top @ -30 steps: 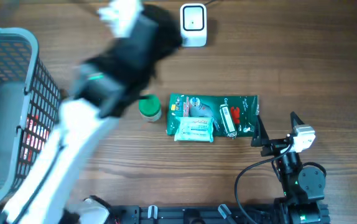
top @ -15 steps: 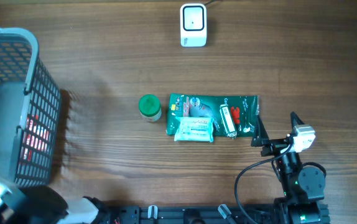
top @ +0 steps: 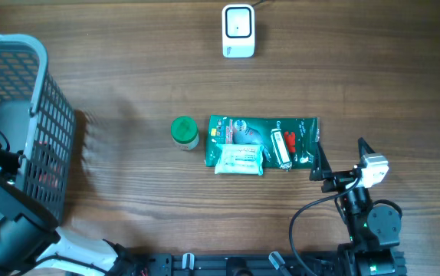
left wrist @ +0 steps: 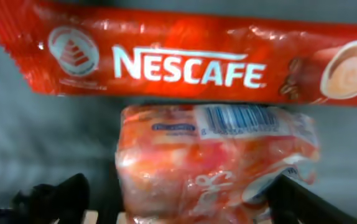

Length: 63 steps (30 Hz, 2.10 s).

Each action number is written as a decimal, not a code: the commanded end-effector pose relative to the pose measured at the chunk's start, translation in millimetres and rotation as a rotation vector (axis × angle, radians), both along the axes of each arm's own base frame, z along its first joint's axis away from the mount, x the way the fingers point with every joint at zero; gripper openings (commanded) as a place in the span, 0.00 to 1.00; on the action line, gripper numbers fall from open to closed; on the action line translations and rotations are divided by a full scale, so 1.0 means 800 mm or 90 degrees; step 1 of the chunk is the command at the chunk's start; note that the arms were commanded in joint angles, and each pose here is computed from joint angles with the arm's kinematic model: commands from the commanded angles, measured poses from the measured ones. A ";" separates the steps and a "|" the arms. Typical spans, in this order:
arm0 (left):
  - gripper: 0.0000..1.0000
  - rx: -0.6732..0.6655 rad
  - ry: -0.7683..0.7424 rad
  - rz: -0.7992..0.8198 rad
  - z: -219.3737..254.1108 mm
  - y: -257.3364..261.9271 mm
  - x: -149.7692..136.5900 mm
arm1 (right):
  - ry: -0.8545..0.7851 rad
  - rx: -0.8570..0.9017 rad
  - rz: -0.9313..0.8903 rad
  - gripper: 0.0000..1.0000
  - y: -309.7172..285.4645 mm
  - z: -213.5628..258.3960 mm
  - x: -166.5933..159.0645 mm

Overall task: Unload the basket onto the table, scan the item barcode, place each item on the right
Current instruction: 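Grasp the small red-white box in the basket and place it left of the jar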

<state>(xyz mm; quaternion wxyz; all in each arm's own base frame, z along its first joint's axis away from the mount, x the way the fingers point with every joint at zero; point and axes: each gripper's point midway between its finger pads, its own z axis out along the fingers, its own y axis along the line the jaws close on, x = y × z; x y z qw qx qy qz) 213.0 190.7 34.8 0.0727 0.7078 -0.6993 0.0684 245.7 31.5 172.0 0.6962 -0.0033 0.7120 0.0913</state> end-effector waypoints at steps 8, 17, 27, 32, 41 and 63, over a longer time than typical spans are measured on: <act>0.36 0.050 0.019 -0.016 0.030 0.013 -0.008 | -0.008 -0.011 0.000 1.00 0.000 0.002 0.000; 0.39 0.248 -0.249 -0.034 0.317 -0.002 0.022 | -0.008 -0.011 0.000 1.00 0.000 0.002 0.000; 0.43 0.284 -0.278 -0.252 0.339 -0.192 0.010 | -0.008 -0.010 0.000 1.00 0.000 0.002 0.000; 0.42 0.228 -0.129 -0.172 0.174 -0.248 0.005 | -0.008 -0.011 0.000 1.00 0.000 0.002 0.000; 0.70 0.213 -0.156 -0.137 0.039 -0.287 0.008 | -0.008 -0.011 0.000 1.00 0.000 0.002 0.000; 1.00 0.463 -0.421 0.218 0.434 0.018 0.019 | -0.008 -0.010 0.000 1.00 0.000 0.002 0.000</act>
